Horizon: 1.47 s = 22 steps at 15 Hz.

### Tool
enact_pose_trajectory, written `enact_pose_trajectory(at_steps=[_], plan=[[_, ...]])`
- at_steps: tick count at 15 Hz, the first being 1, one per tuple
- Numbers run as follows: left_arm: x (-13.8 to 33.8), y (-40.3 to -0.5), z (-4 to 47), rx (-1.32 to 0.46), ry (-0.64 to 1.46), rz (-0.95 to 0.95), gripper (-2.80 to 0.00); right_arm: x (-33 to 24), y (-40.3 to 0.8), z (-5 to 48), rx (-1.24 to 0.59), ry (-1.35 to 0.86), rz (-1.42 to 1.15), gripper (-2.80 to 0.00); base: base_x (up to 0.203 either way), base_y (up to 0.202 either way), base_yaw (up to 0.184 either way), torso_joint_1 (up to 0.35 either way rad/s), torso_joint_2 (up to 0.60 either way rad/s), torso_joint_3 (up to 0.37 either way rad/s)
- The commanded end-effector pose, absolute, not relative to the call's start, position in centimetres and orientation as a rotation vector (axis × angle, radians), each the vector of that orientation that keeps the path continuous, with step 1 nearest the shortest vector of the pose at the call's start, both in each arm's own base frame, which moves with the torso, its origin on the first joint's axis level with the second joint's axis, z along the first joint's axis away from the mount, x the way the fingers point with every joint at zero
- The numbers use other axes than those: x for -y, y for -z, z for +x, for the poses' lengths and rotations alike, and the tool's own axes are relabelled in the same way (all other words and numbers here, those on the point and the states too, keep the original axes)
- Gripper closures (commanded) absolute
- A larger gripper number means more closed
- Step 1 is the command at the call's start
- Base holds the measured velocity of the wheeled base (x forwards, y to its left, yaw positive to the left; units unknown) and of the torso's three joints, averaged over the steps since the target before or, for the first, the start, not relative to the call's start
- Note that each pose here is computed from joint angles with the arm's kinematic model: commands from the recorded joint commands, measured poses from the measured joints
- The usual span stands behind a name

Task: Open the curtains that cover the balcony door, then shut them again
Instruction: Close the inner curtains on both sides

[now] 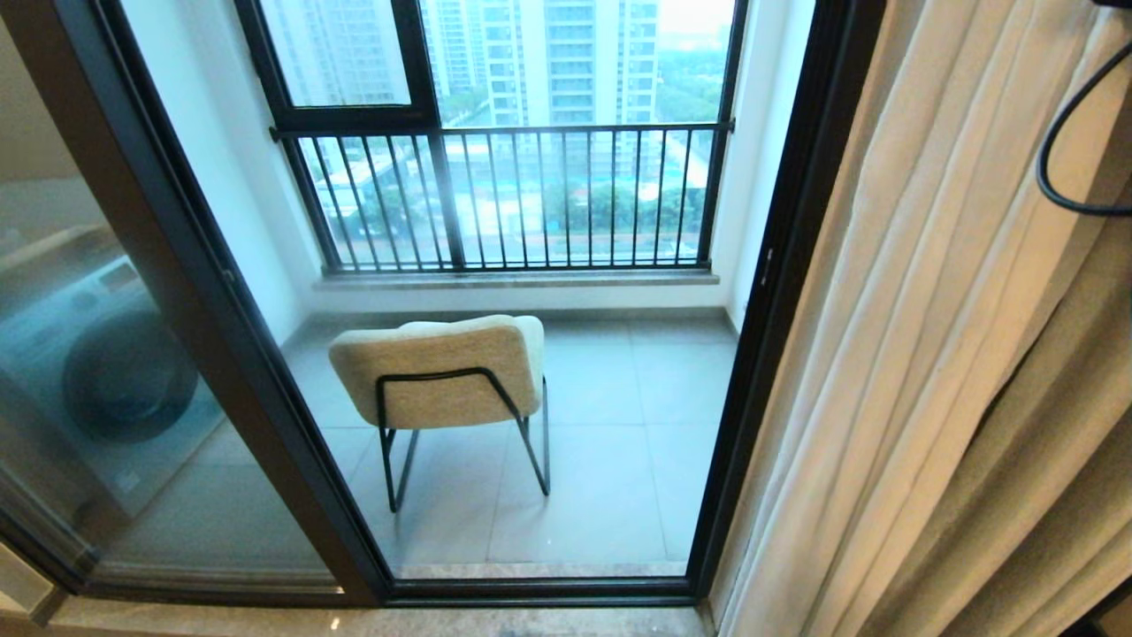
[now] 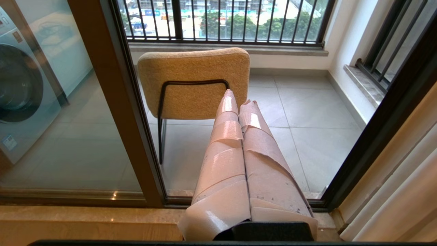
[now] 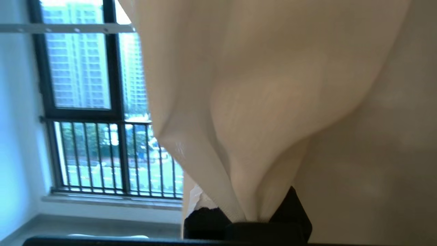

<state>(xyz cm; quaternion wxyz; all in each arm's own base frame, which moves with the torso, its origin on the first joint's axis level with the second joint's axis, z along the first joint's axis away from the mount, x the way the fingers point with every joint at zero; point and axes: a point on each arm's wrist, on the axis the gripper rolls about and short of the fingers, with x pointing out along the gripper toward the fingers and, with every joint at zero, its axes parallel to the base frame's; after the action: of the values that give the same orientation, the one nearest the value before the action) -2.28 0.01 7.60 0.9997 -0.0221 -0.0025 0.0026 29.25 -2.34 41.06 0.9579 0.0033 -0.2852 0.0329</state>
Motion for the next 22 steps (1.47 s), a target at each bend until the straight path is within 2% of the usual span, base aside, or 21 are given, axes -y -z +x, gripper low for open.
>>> enact_pose_trajectory(at_steps=[1, 22], plan=[[0.0, -7.6, -2.3, 0.006, -0.006, -0.044, 0.0, 2.0, -41.2, 29.0, 0.588, -0.079, 0.008, 0.0, 0.0, 0.0, 0.0, 0.0, 0.0, 0.0], [0.0, -7.6, -2.3, 0.006, -0.004, -0.046, 0.0, 1.6, -39.9, 28.2, 0.539, -0.084, 0.013, 0.0, 0.0, 0.0, 0.0, 0.0, 0.0, 0.0]])
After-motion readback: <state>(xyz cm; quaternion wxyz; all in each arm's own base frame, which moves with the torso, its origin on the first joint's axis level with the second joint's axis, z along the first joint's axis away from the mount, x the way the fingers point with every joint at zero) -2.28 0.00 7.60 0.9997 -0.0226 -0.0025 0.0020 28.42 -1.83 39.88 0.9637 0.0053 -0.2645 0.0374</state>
